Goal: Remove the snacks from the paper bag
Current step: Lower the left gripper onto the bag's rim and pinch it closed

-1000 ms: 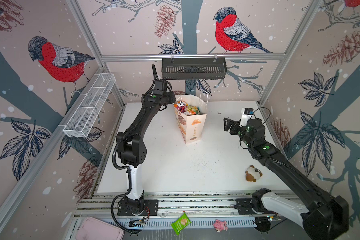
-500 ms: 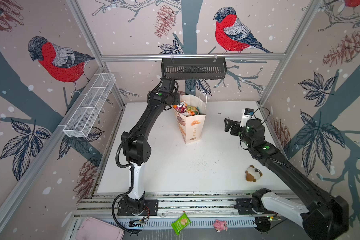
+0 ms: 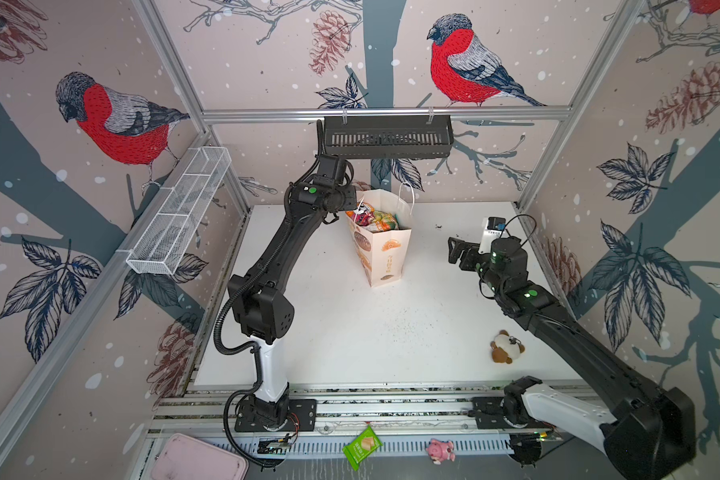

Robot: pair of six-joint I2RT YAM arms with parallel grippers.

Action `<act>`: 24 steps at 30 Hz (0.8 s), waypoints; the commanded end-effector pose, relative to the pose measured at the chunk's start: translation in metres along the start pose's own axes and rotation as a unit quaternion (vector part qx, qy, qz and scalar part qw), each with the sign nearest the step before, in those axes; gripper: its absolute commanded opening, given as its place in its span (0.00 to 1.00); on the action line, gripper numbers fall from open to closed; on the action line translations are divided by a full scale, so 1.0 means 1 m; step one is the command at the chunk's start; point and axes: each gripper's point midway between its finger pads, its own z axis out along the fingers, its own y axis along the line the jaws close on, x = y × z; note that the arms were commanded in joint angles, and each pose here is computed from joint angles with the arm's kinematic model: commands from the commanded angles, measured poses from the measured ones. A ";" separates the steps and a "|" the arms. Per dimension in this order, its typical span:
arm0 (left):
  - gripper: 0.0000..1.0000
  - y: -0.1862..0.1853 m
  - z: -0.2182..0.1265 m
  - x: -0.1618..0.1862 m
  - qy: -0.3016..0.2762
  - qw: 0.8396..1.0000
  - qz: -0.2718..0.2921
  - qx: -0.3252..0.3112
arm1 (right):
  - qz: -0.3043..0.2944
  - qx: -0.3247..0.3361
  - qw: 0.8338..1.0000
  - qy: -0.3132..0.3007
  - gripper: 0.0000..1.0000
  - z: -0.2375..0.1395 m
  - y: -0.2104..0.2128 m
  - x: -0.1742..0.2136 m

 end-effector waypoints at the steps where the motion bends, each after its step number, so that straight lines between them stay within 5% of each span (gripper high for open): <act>1: 0.60 0.001 -0.014 -0.001 -0.002 1.000 -0.018 -0.001 | 0.007 -0.004 1.000 -0.006 1.00 0.000 0.002 -0.004; 9: 0.60 0.004 -0.037 0.012 -0.010 0.998 -0.055 0.014 | 0.005 -0.005 1.000 -0.003 1.00 0.002 0.003 -0.003; 24: 0.59 0.000 -0.018 0.021 -0.032 0.990 -0.129 0.050 | -0.001 0.001 1.000 0.002 1.00 0.004 -0.001 0.000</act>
